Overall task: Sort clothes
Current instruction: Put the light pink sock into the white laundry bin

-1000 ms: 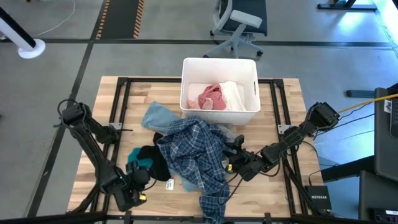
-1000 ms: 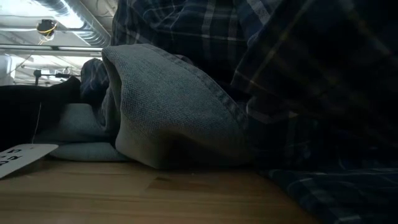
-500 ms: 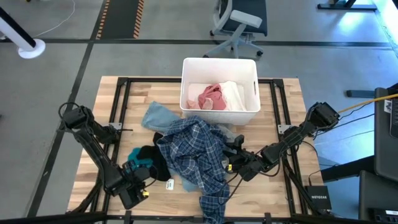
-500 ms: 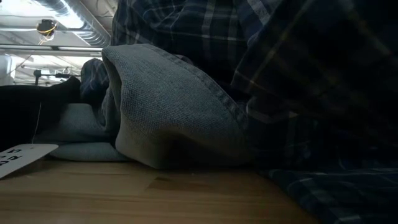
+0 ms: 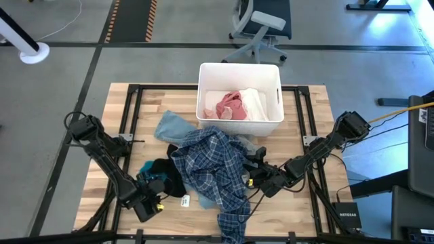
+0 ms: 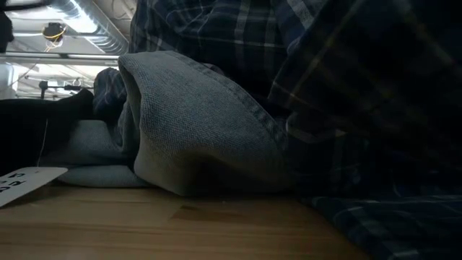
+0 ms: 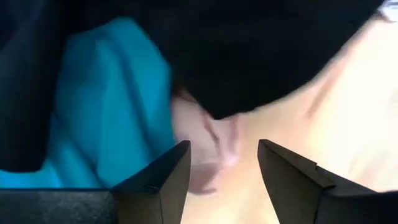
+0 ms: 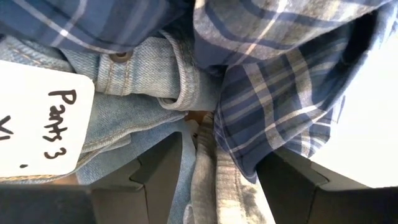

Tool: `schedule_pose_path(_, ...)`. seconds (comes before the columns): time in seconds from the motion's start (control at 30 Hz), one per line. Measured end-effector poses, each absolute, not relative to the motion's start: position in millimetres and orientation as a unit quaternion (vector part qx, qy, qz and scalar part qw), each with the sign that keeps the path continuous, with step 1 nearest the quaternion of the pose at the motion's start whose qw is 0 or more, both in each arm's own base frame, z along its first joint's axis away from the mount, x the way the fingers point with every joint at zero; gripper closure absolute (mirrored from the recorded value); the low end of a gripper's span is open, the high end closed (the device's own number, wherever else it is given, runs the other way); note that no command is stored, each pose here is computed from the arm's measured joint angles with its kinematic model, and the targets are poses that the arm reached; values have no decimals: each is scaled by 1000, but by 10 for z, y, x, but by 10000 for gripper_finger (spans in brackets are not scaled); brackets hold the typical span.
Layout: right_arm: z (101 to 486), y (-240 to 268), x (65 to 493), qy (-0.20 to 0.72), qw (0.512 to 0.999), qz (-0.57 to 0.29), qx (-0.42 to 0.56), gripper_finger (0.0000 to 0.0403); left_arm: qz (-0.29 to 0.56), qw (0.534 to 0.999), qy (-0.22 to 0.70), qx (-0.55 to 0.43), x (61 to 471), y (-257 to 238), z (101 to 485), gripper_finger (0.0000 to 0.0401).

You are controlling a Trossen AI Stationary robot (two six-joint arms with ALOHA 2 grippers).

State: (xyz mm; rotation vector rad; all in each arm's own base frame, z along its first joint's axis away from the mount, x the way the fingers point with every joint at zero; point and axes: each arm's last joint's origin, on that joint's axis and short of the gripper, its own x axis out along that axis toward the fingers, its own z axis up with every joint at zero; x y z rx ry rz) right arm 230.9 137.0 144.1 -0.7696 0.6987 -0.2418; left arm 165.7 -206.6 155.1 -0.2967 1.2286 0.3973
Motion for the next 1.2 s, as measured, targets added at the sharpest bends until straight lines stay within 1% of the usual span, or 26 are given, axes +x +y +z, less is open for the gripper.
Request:
schedule_pose_path(0.23,1379,1375,2317,340,855,-115,-374,188,200,785,571,-137,1664,-1948,1428,237)
schedule_pose_path(0.37,1332,1378,2322,346,851,-114,-379,188,204,784,570,-140,1673,-1916,1408,259)
schedule_pose_path(0.47,1331,1379,2323,346,851,-114,-379,188,199,785,573,-128,1667,-1909,1400,296)
schedule_pose_path(0.63,1333,1377,2324,344,851,-118,-379,188,182,780,586,-124,1667,-1920,1397,381)
schedule_pose_path(0.67,1333,1378,2324,344,851,-118,-379,188,174,779,589,-126,1672,-1930,1397,389)
schedule_pose_path(0.73,1335,1380,2326,343,851,-118,-379,188,141,769,607,-144,1686,-1979,1411,390)
schedule_pose_path(0.87,1335,1379,2326,343,851,-118,-379,188,77,731,656,-172,1722,-2103,1517,383)
schedule_pose_path(0.93,1335,1379,2326,343,851,-118,-379,188,50,729,656,-190,1762,-2154,1650,390)
schedule_pose_path(1.07,1341,1384,2333,339,853,-118,-378,188,13,751,619,-231,1815,-2156,2015,396)
schedule_pose_path(1.2,1349,1391,2342,336,853,-115,-383,188,2,791,550,-268,1818,-2024,2370,393)
